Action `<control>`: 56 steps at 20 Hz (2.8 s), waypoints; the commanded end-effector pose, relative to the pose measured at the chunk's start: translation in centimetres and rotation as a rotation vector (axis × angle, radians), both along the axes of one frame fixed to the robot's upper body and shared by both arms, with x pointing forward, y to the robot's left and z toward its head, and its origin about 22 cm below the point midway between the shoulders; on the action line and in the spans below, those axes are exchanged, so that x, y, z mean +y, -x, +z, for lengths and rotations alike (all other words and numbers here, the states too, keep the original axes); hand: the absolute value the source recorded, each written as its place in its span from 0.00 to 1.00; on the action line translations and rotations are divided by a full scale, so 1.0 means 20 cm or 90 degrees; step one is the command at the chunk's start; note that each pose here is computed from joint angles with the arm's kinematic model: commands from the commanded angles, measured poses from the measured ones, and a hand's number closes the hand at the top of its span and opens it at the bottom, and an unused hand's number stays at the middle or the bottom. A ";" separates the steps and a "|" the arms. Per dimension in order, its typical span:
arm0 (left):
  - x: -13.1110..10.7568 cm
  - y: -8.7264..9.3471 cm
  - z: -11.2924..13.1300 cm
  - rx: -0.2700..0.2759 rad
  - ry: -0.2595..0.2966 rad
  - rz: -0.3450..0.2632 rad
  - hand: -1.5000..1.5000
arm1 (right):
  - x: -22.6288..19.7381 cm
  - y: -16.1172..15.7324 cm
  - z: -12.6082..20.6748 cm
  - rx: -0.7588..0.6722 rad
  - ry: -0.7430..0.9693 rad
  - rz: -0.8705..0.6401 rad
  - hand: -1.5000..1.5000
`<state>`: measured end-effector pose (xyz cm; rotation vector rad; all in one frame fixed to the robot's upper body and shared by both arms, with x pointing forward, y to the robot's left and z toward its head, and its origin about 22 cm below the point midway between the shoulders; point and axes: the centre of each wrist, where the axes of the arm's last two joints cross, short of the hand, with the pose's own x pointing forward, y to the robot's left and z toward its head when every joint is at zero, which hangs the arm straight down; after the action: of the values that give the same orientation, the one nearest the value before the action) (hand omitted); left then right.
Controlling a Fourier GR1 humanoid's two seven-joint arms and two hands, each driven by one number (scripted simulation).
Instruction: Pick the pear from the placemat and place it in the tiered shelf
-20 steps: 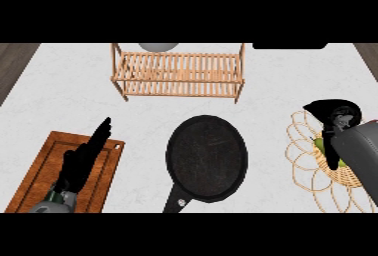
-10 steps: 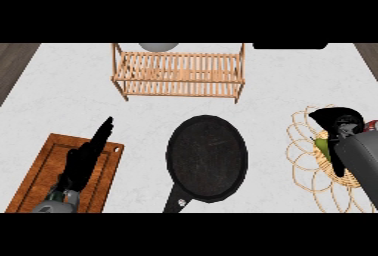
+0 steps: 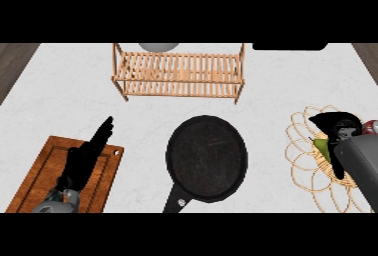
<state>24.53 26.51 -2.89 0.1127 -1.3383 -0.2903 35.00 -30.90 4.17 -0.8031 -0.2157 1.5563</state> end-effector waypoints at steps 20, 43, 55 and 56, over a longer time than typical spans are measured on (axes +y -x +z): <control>0.06 0.09 -0.04 0.023 -0.004 0.024 0.50 | 0.54 0.05 -0.02 -0.255 -0.186 -0.042 1.00; 0.02 0.02 0.00 0.015 -0.002 0.007 0.50 | 1.21 0.57 1.07 -0.857 -0.351 -0.200 1.00; 0.00 -0.02 0.03 -0.001 -0.008 -0.004 0.50 | 1.25 -0.02 1.29 -0.874 -0.306 -0.220 1.00; 0.03 0.02 -0.06 0.016 0.002 -0.010 0.50 | 1.14 -0.08 1.25 -0.875 -0.311 -0.228 1.00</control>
<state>24.55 26.69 -2.98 0.1002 -1.3297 -0.3003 33.29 -7.09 29.10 -1.3061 -1.3815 0.4403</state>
